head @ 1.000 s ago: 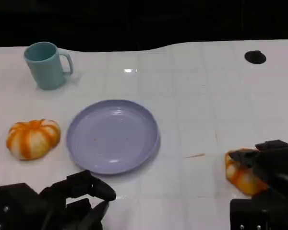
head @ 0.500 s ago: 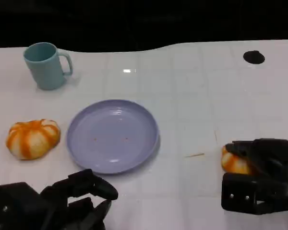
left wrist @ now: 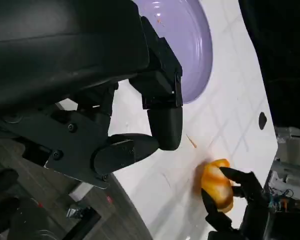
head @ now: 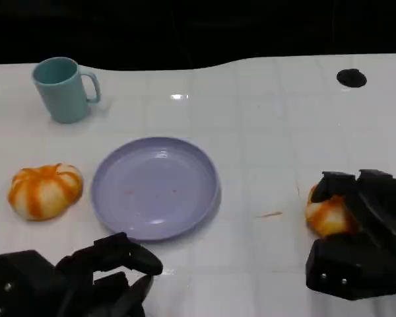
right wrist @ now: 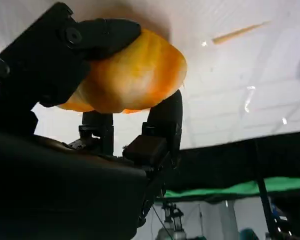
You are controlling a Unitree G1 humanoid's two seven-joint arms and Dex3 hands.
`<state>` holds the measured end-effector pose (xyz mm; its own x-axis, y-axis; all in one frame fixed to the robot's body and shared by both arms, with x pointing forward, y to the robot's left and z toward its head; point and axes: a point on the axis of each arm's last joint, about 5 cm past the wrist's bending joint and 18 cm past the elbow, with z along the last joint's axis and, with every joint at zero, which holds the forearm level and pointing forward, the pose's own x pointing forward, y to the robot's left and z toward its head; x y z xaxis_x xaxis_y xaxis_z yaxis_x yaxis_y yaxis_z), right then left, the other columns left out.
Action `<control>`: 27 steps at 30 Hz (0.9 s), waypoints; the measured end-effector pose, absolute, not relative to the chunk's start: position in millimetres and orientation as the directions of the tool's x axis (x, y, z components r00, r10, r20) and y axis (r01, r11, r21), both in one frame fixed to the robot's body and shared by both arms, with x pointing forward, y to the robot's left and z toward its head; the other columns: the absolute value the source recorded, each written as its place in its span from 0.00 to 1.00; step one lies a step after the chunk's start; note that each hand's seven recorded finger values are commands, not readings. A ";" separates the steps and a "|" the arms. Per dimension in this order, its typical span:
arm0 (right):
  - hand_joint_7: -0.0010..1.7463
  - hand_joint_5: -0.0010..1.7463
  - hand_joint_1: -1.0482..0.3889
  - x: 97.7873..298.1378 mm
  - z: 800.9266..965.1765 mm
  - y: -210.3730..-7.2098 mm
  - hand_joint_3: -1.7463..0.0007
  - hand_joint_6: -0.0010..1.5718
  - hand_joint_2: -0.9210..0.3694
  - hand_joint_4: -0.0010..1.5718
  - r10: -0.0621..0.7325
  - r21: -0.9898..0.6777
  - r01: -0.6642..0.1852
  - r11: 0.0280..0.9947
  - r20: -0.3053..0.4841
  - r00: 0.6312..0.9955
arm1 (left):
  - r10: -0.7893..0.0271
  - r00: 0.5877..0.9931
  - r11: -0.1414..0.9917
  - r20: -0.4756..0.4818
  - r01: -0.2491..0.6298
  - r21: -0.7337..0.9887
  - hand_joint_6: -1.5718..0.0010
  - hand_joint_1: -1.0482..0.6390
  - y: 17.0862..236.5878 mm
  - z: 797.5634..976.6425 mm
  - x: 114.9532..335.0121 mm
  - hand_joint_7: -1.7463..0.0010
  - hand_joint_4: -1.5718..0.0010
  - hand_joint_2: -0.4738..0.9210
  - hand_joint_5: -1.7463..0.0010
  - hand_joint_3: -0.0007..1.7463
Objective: Grasp the bread from the table and place it into the plate.
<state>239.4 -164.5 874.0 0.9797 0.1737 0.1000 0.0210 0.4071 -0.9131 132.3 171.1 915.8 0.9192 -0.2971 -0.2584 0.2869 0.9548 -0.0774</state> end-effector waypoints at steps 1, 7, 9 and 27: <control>0.75 1.00 0.65 239.4 875.0 -163.4 0.35 0.56 0.42 0.59 0.179 -0.905 0.044 0.423 0.131 0.975 | -0.296 0.919 0.955 -0.259 0.285 -0.082 0.61 0.47 170.6 915.8 132.3 0.26 0.59 0.89 0.00 0.43; 0.93 1.00 0.67 239.7 880.4 -159.7 0.29 0.50 0.47 0.60 0.197 -0.888 0.093 0.450 0.200 0.960 | -0.292 0.921 0.956 -0.260 0.281 -0.080 0.61 0.47 170.5 915.8 132.4 0.25 0.59 0.88 0.00 0.43; 0.97 1.00 0.67 239.7 884.0 -156.4 0.28 0.47 0.48 0.59 0.213 -0.872 0.103 0.478 0.229 0.950 | -0.293 0.921 0.956 -0.258 0.282 -0.080 0.62 0.47 170.3 916.0 132.7 0.25 0.59 0.88 0.00 0.43; 0.95 1.00 0.68 236.4 907.6 -107.1 0.17 0.50 0.53 0.62 0.327 -0.686 -0.022 0.727 0.317 0.890 | -0.291 0.921 0.957 -0.261 0.278 -0.084 0.62 0.49 169.7 916.0 133.2 0.24 0.59 0.87 0.00 0.45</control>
<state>236.4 -107.1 907.6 0.8903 0.3267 0.3171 -0.0223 0.7268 -0.6865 133.2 169.7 916.0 0.9205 -0.2908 -0.2610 0.2784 0.9568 -0.0842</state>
